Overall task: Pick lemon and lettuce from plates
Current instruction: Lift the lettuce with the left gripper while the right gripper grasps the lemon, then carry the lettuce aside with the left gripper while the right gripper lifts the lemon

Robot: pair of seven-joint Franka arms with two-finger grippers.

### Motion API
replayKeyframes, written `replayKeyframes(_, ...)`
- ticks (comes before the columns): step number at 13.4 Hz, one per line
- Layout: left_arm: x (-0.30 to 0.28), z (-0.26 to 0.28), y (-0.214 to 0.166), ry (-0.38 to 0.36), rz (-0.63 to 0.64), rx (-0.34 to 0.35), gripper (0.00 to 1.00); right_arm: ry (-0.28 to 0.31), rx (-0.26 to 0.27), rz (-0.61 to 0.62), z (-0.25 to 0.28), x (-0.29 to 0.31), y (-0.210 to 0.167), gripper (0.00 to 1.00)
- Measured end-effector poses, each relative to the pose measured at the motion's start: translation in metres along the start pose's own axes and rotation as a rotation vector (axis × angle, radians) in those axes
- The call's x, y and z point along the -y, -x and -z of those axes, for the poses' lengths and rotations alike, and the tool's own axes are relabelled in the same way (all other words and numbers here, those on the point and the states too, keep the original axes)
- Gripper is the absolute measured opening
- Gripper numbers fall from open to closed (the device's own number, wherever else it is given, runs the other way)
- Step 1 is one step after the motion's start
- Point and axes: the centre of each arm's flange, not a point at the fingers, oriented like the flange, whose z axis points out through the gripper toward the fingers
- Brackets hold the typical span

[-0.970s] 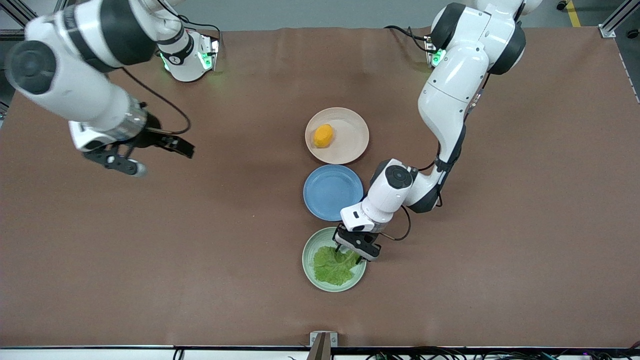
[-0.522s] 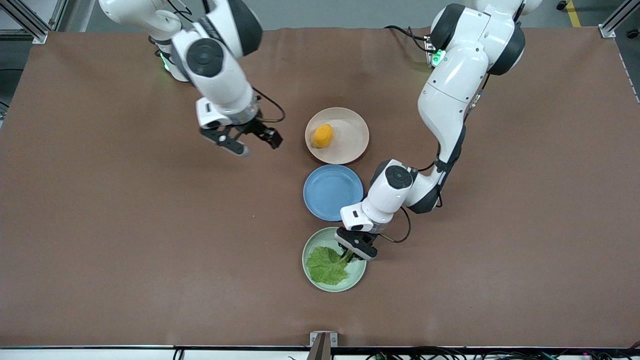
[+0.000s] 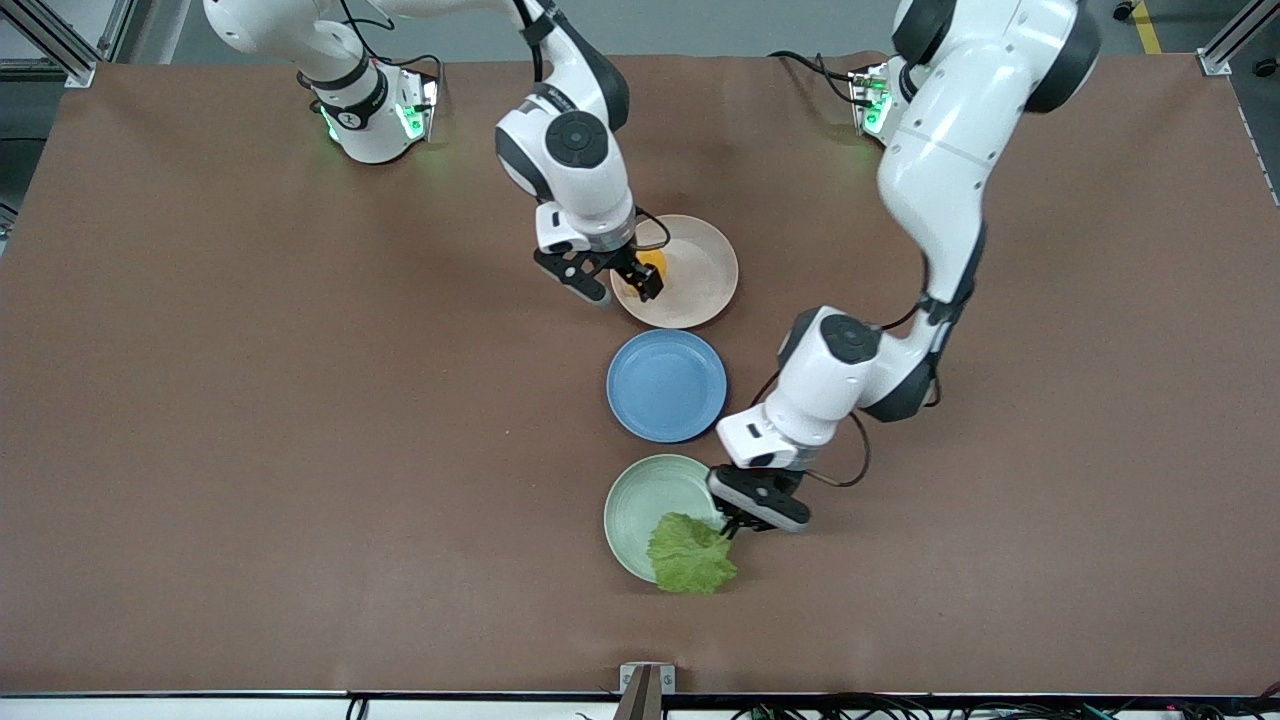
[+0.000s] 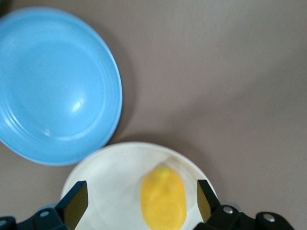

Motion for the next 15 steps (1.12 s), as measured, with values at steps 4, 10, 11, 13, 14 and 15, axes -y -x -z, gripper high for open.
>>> replayKeyframes(4,0.071,0.11,0.011,-0.079,0.099,0.324,0.04,0.034,-0.008,0.038,-0.054,-0.005,0.045,1.0)
replayKeyframes(10,0.185,0.131,0.113,-0.142,0.276,0.533,0.04,0.033,-0.044,0.067,-0.083,-0.006,0.046,0.72)
replayKeyframes(11,0.198,0.123,0.128,-0.148,0.298,0.532,0.04,0.031,-0.048,0.066,-0.082,-0.005,0.043,0.62)
replayKeyframes(13,0.221,0.11,0.147,-0.156,0.335,0.521,0.05,0.026,-0.053,0.056,-0.079,-0.002,0.035,0.61)
replayKeyframes(14,0.23,0.105,0.153,-0.16,0.349,0.51,0.07,0.025,-0.056,0.051,-0.074,0.001,0.029,0.61)
replayKeyframes(15,0.237,0.099,0.158,-0.163,0.359,0.5,0.07,0.035,-0.059,0.052,-0.064,0.004,0.022,0.61)
